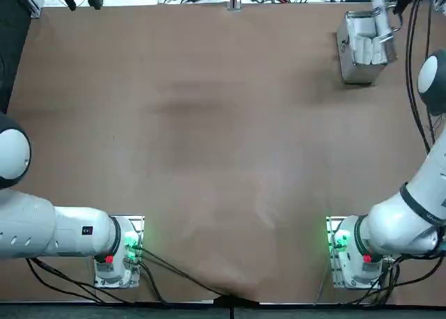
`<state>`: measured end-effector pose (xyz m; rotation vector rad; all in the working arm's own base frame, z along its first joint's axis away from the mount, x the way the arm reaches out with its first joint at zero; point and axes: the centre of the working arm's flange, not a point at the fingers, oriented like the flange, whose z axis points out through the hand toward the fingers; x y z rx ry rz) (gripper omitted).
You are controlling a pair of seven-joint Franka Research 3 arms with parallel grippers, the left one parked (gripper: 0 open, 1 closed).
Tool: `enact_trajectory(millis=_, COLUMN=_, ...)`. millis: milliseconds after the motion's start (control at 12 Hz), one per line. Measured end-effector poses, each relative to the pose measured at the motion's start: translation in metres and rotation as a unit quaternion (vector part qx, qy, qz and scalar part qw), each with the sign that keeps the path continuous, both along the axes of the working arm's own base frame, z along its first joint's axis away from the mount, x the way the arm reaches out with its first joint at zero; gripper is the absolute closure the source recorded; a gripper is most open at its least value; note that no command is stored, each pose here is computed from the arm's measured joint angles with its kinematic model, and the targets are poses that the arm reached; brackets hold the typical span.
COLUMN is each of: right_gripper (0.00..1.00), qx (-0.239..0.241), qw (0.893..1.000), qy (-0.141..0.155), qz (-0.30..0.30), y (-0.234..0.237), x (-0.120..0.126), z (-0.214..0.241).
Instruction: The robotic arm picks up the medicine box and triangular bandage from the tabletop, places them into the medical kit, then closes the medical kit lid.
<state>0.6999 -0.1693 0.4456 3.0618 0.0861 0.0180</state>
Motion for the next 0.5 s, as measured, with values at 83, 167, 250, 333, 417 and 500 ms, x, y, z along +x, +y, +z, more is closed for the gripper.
enact_trajectory(millis=83, right_gripper=0.99, qx=0.001, qw=1.000, qy=0.002, qz=0.004, y=0.006, x=0.001, z=0.001)
enact_trajectory(millis=167, right_gripper=0.99, qx=0.002, qw=1.000, qy=0.004, qz=0.007, y=0.011, x=0.001, z=0.002)
enact_trajectory(millis=250, right_gripper=0.99, qx=0.003, qw=1.000, qy=0.006, qz=0.009, y=0.015, x=0.000, z=0.004)
enact_trajectory(millis=333, right_gripper=0.99, qx=0.004, qw=1.000, qy=0.006, qz=0.012, y=0.019, x=0.000, z=0.006)
enact_trajectory(millis=417, right_gripper=0.99, qx=0.005, qw=1.000, qy=0.007, qz=0.015, y=0.024, x=0.000, z=0.009)
enact_trajectory(millis=500, right_gripper=0.98, qx=0.006, qw=1.000, qy=0.010, qz=0.019, y=0.029, x=-0.001, z=0.013)
